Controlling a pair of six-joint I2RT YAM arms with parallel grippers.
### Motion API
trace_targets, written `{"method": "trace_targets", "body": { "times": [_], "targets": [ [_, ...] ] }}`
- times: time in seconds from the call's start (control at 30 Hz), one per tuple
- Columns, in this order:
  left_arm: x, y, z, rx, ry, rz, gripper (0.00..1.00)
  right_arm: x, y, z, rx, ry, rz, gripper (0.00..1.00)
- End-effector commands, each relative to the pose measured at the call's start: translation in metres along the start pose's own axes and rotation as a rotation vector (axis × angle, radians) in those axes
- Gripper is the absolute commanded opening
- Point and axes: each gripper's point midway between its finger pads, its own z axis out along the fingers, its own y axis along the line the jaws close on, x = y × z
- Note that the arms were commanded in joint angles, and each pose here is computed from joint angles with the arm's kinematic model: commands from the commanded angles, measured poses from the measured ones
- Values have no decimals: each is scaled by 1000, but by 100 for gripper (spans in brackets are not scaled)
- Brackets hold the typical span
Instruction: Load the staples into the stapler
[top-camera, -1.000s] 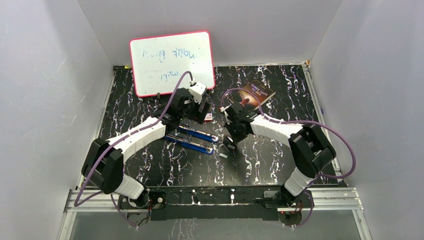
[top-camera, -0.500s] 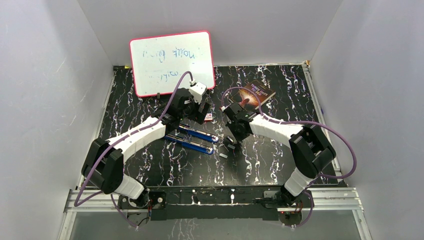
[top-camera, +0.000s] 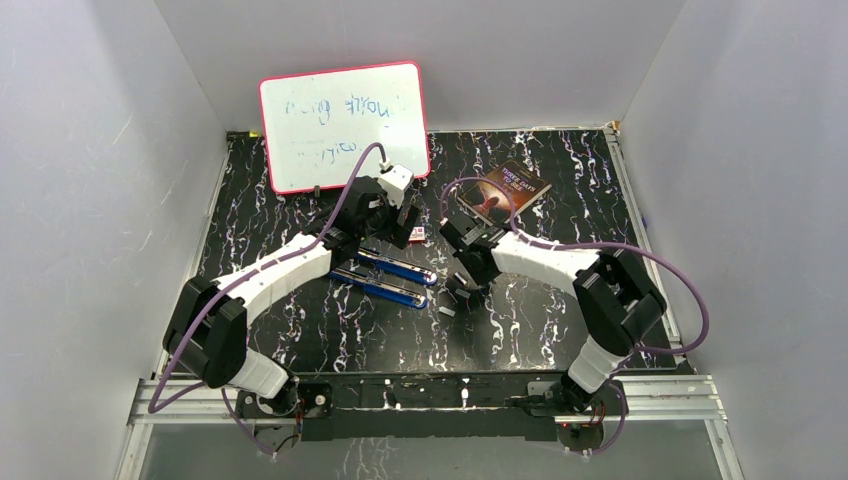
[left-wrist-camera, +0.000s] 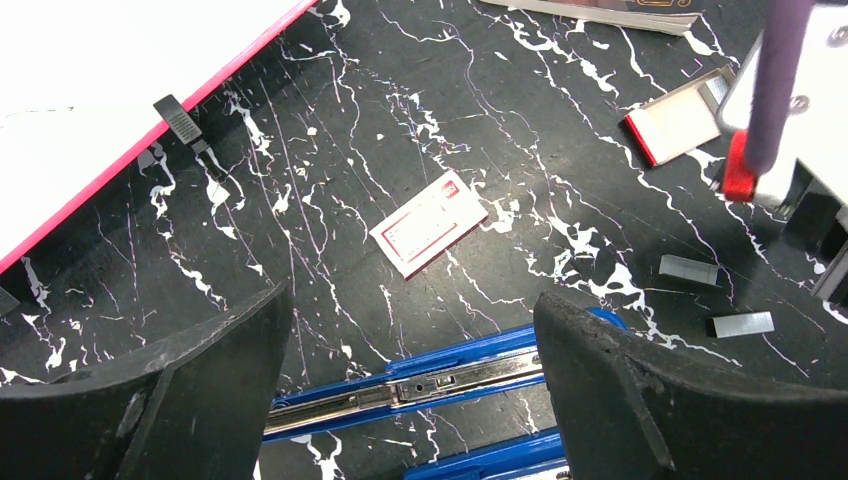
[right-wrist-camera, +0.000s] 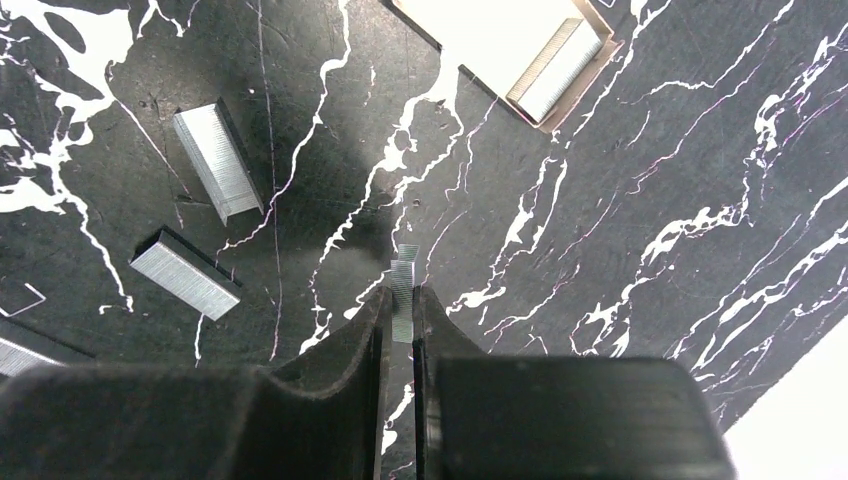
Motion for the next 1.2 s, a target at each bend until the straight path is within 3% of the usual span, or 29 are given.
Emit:
{"method": "trace_targets", "body": {
  "times": [0.0,0.37,1.17],
  "targets": [
    [-18,0,-4,4,-37,5,90,-6,-4,-3,100,-14,-9,19],
    [-19,1,-5,1,-39,7,90,-1,4,-3,235,-94,-47,20],
    [-30,18,-17,-94,-98,6,91,16,25,16,267,-41,-138,20]
  ]
}}
